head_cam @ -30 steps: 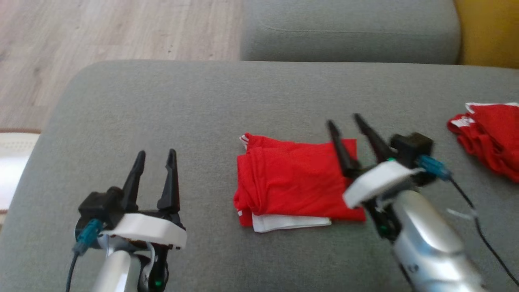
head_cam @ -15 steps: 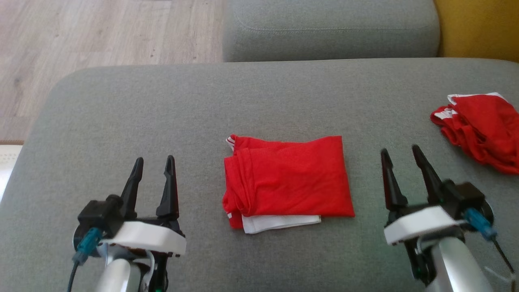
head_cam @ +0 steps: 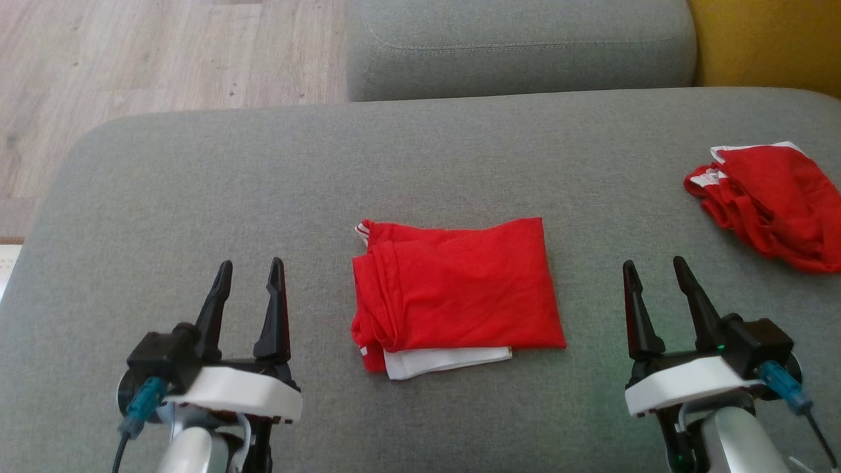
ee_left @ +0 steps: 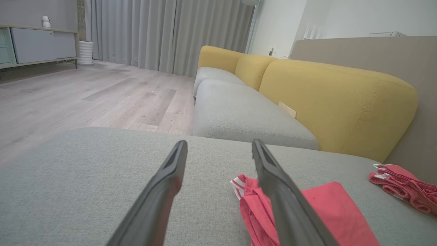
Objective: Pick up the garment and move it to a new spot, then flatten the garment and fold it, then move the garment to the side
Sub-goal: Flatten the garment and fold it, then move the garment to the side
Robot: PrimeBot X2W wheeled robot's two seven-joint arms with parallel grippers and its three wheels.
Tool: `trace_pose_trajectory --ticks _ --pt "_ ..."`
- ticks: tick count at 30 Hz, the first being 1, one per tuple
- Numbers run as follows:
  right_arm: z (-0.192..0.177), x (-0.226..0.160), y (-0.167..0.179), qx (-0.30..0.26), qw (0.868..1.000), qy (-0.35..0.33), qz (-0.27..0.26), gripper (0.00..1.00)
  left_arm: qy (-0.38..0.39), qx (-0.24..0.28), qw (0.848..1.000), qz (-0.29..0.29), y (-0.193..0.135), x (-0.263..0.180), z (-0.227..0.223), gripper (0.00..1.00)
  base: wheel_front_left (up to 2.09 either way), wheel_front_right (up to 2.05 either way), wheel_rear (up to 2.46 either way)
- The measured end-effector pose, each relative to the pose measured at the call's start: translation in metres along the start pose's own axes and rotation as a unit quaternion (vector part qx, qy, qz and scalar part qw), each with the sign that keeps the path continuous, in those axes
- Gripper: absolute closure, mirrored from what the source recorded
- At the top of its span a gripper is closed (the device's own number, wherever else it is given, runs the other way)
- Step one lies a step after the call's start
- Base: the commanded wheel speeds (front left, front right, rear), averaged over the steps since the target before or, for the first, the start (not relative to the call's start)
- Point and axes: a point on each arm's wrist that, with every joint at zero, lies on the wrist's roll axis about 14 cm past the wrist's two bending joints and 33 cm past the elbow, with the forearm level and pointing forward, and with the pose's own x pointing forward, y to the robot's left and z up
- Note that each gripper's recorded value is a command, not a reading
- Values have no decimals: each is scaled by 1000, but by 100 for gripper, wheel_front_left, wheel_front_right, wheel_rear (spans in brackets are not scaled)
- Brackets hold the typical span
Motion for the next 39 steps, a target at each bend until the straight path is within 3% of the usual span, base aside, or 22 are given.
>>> trace_pose_trajectory --ticks 23,32,39 --pt "-3 1 1 5 1000 4 1 0 0 0 1000 1 1 -1 0 0 0 0 0" --pt "-62 0 18 6 993 116 28 0 19 -1 1000 1 0 -1 -13 0 0 0 0" --pt "-89 17 32 43 982 177 44 0 33 0 999 7 6 2 -22 0 0 0 0"
